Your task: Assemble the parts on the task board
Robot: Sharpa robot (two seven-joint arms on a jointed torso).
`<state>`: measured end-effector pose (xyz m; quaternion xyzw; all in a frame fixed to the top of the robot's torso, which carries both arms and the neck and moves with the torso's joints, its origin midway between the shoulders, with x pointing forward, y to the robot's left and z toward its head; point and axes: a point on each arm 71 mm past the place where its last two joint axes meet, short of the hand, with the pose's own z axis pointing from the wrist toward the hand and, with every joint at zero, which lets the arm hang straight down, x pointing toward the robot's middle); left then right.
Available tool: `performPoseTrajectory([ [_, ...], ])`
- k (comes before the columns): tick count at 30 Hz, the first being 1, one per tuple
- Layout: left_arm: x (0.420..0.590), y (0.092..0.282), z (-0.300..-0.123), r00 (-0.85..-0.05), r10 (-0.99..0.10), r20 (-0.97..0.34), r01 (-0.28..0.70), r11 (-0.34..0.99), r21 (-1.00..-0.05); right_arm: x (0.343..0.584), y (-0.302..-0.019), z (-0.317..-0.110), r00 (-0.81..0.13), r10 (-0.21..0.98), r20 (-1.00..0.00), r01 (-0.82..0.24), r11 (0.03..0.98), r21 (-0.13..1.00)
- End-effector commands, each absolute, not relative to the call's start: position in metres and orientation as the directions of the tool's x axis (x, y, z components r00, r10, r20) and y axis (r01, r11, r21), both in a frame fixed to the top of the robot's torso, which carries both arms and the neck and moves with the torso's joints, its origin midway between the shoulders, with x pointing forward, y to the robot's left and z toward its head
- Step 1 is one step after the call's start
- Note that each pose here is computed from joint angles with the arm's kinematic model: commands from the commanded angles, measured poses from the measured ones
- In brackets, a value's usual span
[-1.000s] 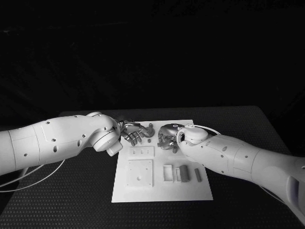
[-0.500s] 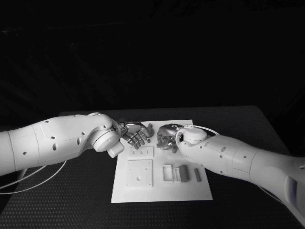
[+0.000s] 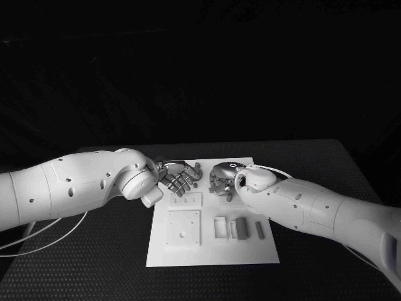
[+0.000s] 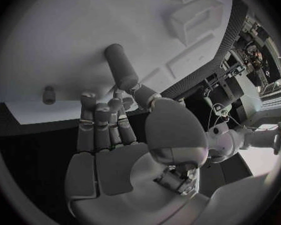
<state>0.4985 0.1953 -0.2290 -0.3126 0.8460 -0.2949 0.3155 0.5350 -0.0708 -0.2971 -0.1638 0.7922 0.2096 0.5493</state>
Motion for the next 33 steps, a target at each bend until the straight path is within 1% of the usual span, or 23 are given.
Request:
performPoseTrajectory([
  [1, 0.499, 0.195, -0.228, -0.610, -0.717, -0.336, -0.336, 0.618, -0.710, 0.534, -0.072, -0.291, -0.296, 0.000, -0.955, -0.521, 0.838, 0.161],
  [13, 0.501, 0.200, -0.228, -0.602, -0.717, -0.353, -0.330, 0.625, -0.707, 0.530, -0.071, -0.274, -0.279, 0.027, -0.960, -0.567, 0.802, 0.188],
  [20, 0.503, 0.204, -0.227, -0.584, -0.715, -0.384, -0.318, 0.637, -0.702, 0.527, -0.073, -0.266, -0.272, 0.044, -0.961, -0.576, 0.792, 0.200],
  [26, 0.506, 0.207, -0.226, -0.570, -0.710, -0.413, -0.308, 0.651, -0.694, 0.522, -0.072, -0.255, -0.280, 0.061, -0.958, -0.590, 0.776, 0.222],
  [33, 0.509, 0.201, -0.228, -0.590, -0.688, -0.422, -0.289, 0.669, -0.685, 0.512, -0.068, -0.238, -0.279, 0.076, -0.957, -0.620, 0.748, 0.239],
])
